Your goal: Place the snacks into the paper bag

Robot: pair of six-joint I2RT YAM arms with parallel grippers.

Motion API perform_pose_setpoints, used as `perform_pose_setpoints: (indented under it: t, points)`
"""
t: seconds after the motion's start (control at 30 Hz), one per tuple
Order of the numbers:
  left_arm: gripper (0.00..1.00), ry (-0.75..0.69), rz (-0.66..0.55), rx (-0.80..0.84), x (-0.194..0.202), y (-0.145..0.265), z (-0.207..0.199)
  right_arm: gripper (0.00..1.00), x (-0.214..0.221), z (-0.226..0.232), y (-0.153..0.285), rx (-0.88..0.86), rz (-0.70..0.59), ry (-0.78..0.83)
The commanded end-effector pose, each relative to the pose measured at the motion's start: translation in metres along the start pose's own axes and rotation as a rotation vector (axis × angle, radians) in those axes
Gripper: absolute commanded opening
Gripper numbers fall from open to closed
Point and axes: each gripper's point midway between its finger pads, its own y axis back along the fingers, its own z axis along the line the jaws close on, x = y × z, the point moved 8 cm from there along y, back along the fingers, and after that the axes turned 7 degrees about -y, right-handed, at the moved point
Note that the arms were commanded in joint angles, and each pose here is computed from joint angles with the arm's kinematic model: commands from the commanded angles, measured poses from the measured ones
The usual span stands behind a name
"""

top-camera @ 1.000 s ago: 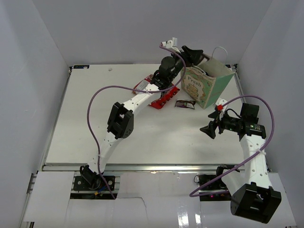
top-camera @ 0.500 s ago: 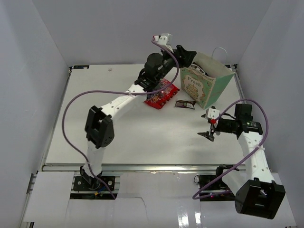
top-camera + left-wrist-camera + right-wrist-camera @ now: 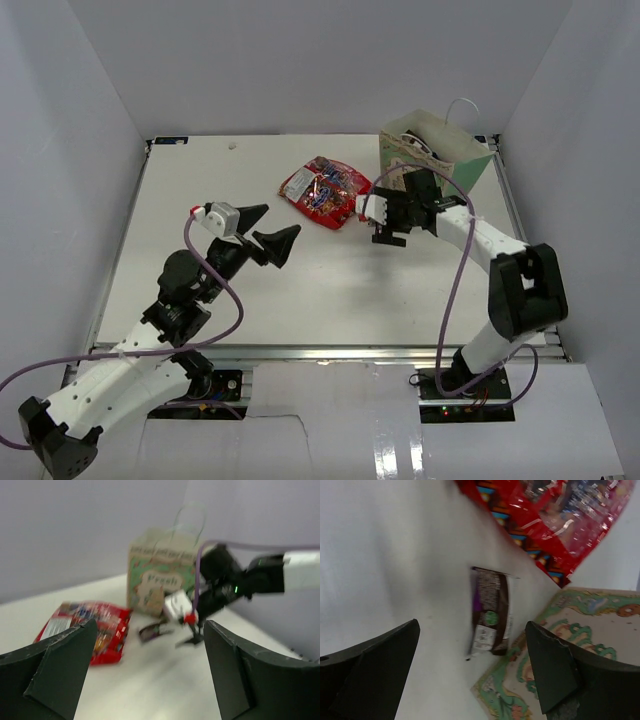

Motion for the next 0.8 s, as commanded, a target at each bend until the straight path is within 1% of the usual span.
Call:
perform_pose_setpoints:
  t: [0.0,0.03,0.07,0.1,0.17,0.2,0.27,0.37,0.43,0.47,0.5,0.6,0.63,0.67,0.7,0.77]
  points:
    - [0.98,-0.061,0.198,-0.146,0.049,0.032,0.018,0.92,0.001,-0.054,-0.006,0.230,0.147,-0.085]
    - [0.98,-0.050,0.183,-0.128,0.040,0.033,0.016,0.91,-0.004,-0.065,-0.007,0.242,0.156,-0.094]
    - [0.98,-0.061,0.183,-0.102,0.036,0.035,0.014,0.91,0.003,-0.067,-0.020,0.218,0.188,-0.115]
    - [0.98,-0.066,0.211,-0.081,0.037,0.036,0.012,0.91,-0.002,-0.076,-0.021,0.240,0.206,-0.112]
    - [0.98,-0.079,0.240,-0.074,0.038,0.036,0.012,0.90,0.008,-0.073,-0.037,0.201,0.261,-0.133]
    - [0.98,-0.089,0.297,-0.067,0.046,0.040,0.012,0.89,0.011,-0.074,-0.040,0.199,0.280,-0.135]
    - [0.98,-0.108,0.356,-0.064,0.054,0.044,0.013,0.89,0.019,-0.071,-0.050,0.179,0.305,-0.146]
    - [0.98,-0.132,0.380,-0.080,0.057,0.049,0.015,0.86,0.029,-0.068,-0.059,0.160,0.344,-0.157]
    - [0.98,-0.138,0.382,-0.096,0.057,0.052,0.017,0.82,0.033,-0.066,-0.065,0.134,0.361,-0.170]
    - [0.98,-0.141,0.371,-0.102,0.055,0.055,0.018,0.78,0.037,-0.061,-0.069,0.100,0.379,-0.182]
    - [0.98,-0.141,0.374,-0.102,0.056,0.055,0.018,0.78,0.037,-0.060,-0.069,0.095,0.380,-0.183]
    - [0.98,-0.142,0.362,-0.104,0.053,0.058,0.018,0.70,0.043,-0.056,-0.076,0.070,0.398,-0.193]
    - [0.98,-0.143,0.362,-0.103,0.053,0.059,0.018,0.62,0.046,-0.052,-0.077,0.049,0.406,-0.199]
    - [0.98,-0.144,0.365,-0.103,0.054,0.059,0.018,0.57,0.046,-0.051,-0.077,0.039,0.405,-0.202]
    - [0.98,-0.144,0.366,-0.105,0.054,0.059,0.018,0.47,0.045,-0.048,-0.077,0.019,0.402,-0.209]
    - [0.98,-0.143,0.369,-0.100,0.055,0.059,0.018,0.39,0.043,-0.044,-0.075,-0.006,0.379,-0.214]
